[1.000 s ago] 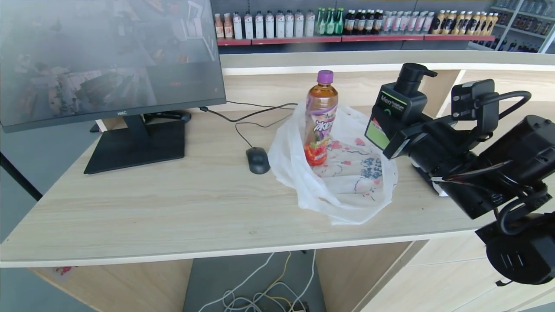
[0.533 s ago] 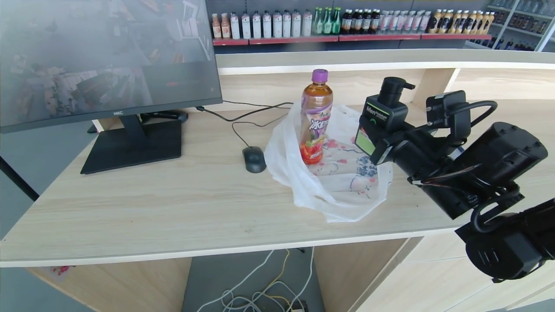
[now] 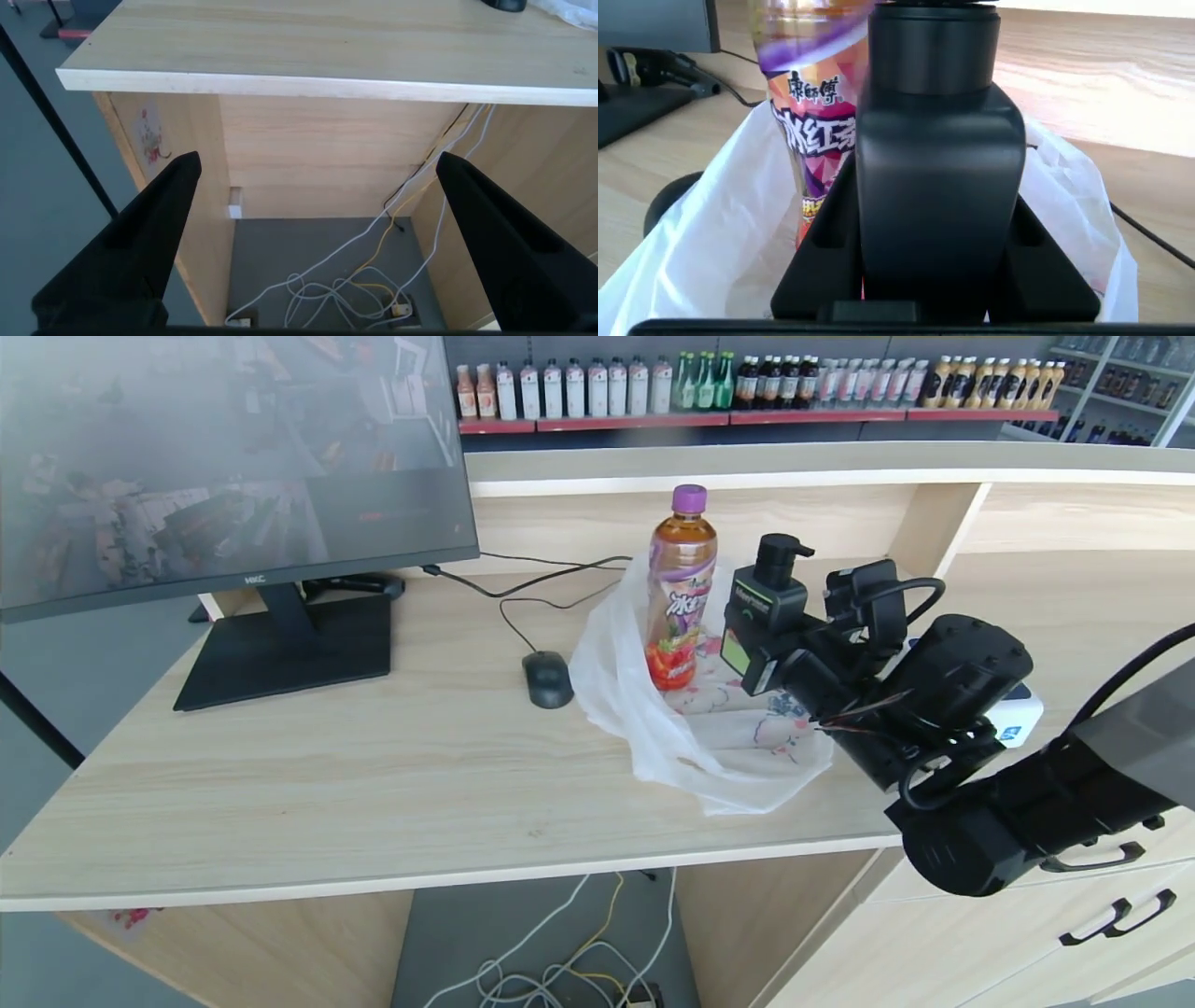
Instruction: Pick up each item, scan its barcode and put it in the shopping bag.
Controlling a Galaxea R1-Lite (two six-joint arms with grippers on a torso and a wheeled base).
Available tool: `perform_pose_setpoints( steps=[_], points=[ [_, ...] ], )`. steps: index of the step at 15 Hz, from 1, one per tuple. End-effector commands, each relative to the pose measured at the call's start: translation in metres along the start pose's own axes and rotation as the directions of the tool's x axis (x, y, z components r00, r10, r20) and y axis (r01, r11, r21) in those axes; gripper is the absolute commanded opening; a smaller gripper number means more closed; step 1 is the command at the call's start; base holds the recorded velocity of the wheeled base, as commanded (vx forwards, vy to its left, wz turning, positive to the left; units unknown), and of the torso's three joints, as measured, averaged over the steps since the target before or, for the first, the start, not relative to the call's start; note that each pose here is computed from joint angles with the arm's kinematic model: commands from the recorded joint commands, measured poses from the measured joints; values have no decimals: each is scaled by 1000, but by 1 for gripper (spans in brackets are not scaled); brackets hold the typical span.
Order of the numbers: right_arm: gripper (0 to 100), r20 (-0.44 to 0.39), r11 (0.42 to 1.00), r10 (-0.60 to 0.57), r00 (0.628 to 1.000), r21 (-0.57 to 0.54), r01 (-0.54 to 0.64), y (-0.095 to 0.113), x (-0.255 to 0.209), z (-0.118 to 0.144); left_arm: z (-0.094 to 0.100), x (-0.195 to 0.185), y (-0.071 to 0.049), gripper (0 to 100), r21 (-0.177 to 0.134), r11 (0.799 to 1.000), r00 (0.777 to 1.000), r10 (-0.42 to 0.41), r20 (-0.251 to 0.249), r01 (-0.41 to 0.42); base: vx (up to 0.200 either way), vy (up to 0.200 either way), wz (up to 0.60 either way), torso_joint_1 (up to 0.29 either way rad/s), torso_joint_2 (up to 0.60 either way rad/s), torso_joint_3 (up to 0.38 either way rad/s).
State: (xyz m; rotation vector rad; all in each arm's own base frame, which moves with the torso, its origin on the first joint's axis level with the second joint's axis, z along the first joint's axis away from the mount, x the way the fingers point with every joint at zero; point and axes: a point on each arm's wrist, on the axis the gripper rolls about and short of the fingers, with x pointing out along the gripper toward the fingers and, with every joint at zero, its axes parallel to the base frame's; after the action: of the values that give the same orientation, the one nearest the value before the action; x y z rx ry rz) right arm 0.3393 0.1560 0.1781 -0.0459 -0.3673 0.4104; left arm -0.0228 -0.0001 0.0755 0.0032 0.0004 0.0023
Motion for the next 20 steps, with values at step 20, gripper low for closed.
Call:
perform_pose_setpoints(
  steps=[20],
  points=[
    [0,-115,998,-62,991,-16,60,-24,-1,-45,0,0,0,100,0,1000,1000,1,0,-1,0,0,0,0,0,0]
  ],
)
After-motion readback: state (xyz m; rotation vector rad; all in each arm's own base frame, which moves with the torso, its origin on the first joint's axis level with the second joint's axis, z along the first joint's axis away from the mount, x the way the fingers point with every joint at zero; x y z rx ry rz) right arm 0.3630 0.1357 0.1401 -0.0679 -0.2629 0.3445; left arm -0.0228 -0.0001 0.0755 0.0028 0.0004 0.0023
